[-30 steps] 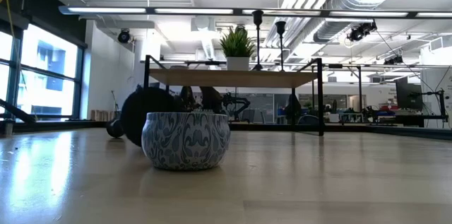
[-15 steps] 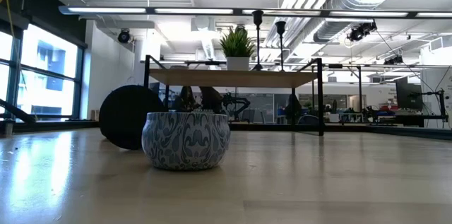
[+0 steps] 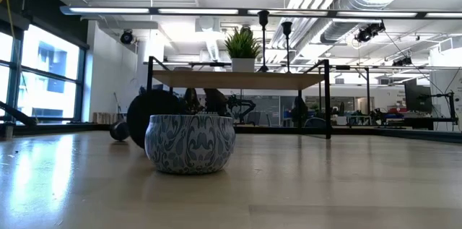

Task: Pick & Place candle stick holders
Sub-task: Put the white red scented candle on the shelf

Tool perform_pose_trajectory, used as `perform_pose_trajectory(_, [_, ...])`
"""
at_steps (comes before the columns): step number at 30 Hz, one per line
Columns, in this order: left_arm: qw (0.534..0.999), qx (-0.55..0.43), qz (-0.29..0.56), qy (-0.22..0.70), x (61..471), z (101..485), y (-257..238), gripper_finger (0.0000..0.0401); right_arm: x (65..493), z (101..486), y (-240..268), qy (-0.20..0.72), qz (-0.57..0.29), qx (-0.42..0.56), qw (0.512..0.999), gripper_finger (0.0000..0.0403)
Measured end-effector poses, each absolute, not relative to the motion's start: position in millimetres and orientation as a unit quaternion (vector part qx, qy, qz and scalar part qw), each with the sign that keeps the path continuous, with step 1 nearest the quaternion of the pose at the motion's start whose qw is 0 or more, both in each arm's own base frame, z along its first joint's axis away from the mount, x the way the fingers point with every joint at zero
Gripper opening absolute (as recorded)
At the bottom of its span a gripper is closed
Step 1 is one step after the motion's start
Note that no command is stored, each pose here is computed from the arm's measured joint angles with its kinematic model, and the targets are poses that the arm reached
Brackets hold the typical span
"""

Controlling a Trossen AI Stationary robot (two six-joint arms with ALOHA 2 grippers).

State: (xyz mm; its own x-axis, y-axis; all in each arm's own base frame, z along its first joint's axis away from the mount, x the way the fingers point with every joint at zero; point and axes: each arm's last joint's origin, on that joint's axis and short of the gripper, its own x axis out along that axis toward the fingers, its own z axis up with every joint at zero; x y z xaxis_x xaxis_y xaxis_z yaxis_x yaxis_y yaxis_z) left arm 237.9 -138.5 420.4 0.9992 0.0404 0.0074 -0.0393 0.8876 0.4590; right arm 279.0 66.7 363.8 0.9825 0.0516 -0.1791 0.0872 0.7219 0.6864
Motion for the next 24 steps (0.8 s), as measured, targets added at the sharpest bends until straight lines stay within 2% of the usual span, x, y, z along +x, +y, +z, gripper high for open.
perform_pose_trajectory(3, [0.973,0.225,0.056,0.007,235.3,423.4,-134.7,0.0397,279.0,363.6,66.8,0.094,-0.01,0.372,0.923,0.0288])
perform_pose_trajectory(7, [0.973,0.22,0.065,0.021,229.8,439.9,-130.5,0.0397,278.9,362.8,66.6,0.098,-0.012,0.37,0.924,0.0288])
perform_pose_trajectory(14, [0.971,0.192,0.044,0.137,227.6,469.0,-121.0,0.0397,279.4,360.6,62.6,0.106,-0.021,0.367,0.924,0.0288])
perform_pose_trajectory(18, [0.965,0.164,0.024,0.203,240.8,481.5,-113.9,0.0397,280.0,360.4,59.7,0.107,-0.023,0.368,0.924,0.0288])
perform_pose_trajectory(24, [0.935,0.205,0.045,0.286,283.0,476.2,-101.4,0.0397,280.0,360.4,59.6,0.107,-0.023,0.368,0.924,0.0288])
